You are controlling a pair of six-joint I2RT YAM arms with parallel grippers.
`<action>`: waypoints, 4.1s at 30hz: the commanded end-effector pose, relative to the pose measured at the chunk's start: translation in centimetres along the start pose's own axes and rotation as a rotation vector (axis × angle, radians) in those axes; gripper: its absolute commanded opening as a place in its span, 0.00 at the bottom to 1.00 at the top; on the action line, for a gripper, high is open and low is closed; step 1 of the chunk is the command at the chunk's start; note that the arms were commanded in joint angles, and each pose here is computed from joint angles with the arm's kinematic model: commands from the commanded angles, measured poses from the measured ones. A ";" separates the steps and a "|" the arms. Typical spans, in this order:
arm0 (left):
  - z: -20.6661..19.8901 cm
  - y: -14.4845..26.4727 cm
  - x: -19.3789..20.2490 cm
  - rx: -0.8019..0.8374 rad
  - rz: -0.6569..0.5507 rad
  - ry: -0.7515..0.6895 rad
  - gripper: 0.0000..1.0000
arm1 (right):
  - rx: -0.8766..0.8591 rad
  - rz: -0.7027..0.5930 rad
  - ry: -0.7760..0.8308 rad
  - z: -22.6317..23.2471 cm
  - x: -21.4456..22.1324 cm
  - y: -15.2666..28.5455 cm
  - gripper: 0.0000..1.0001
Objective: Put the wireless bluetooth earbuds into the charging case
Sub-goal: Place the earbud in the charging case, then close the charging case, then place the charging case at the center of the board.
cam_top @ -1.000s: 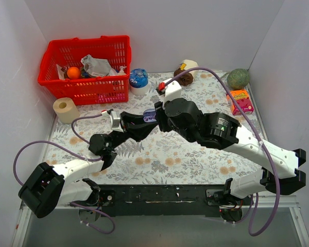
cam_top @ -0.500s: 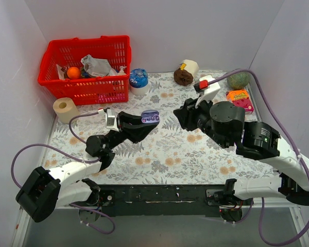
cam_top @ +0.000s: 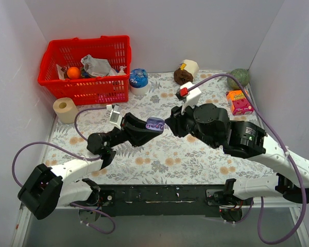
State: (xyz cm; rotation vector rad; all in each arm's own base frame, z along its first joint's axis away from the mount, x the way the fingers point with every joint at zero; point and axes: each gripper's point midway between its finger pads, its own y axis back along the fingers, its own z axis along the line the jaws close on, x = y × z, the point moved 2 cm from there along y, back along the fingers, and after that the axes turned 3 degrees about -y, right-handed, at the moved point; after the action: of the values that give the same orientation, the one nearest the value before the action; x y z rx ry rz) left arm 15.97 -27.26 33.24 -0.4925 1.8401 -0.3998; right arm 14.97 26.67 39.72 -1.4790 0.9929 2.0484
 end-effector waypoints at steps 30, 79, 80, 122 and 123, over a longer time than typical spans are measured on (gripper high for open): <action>-6.7 0.1 -5.5 0.303 -0.213 -0.277 0.00 | 0.067 -0.006 0.001 -0.7 0.1 -0.6 0.37; -3.2 0.7 -1.6 0.105 0.067 -0.323 0.00 | -0.391 0.098 0.028 4.7 2.6 -1.8 0.01; -3.1 0.6 -1.6 0.100 0.066 -0.321 0.00 | -0.387 0.099 0.027 4.6 2.7 -1.8 0.01; 25.5 10.7 17.5 -1.123 0.557 0.552 0.53 | 0.125 0.102 -0.155 -6.7 15.4 -2.1 0.30; 25.3 10.8 17.0 -1.123 0.555 0.548 0.69 | 0.126 0.101 -0.157 -6.7 15.3 -2.1 0.32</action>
State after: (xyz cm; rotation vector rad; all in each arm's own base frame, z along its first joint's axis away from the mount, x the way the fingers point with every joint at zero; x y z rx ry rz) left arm 34.79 -29.12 5.31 -0.6087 2.5581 0.9798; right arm 15.12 21.57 23.07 -1.2197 1.1773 2.0997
